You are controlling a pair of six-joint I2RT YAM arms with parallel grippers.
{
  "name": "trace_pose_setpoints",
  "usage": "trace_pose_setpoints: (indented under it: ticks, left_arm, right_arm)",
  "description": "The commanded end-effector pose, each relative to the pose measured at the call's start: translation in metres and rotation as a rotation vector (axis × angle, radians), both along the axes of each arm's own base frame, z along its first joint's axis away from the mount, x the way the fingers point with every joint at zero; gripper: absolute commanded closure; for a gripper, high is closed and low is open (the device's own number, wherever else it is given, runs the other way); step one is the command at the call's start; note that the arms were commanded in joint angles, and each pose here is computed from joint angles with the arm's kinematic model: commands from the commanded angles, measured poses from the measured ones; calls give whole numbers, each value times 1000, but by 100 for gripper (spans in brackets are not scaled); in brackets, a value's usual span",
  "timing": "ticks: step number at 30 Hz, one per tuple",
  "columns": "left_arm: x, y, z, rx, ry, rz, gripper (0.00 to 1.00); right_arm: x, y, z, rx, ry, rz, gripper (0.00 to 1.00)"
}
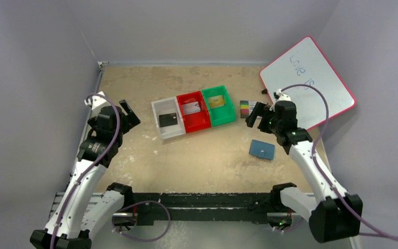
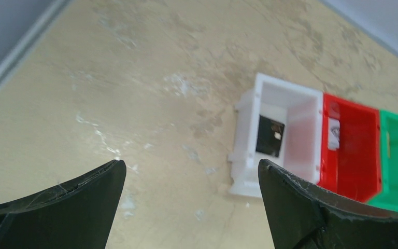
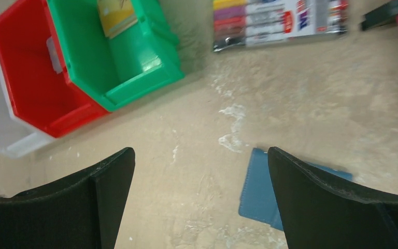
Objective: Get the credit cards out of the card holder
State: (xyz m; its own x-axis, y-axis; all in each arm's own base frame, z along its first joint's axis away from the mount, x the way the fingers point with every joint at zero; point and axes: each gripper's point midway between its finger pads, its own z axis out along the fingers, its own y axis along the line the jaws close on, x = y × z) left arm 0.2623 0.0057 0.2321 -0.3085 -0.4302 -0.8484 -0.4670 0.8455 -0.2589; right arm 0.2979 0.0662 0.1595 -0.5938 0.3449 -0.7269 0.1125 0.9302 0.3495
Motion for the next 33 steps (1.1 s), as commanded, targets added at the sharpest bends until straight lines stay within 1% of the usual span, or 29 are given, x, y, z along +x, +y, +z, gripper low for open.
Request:
trace_pose_setpoints:
  ticks: [1,5,9,13,14,17,19,22,25,33]
  left_arm:
    - [11,-48,-11,-151,-2,-203,0]
    - [15,-68,-19,-223,6,-270,0]
    - [19,-83,-30,-311,11,-292,0]
    - [20,-99,-43,-399,49,-320,0]
    - [20,-102,-46,-417,57,-324,0]
    - [19,-106,-49,-462,70,-313,0]
    - [19,-108,-49,-476,65,-315,0]
    - [19,-105,-52,-471,69,-295,0]
    - [18,-105,-57,-459,92,-295,0]
    - [17,-107,-60,-431,133,-330,0]
  right_arm:
    - [18,39,-2,112,9,190,0]
    - [40,62,-14,142,67,311,0]
    - [78,70,-21,136,81,329,0]
    - [119,82,-21,132,68,382,0]
    - [128,86,-30,134,88,397,0]
    - [146,98,-37,151,117,467,6]
    - [151,106,-37,164,117,497,7]
    - [144,123,-36,215,115,560,8]
    - [126,137,-38,247,132,612,12]
    - [79,132,-35,252,141,593,15]
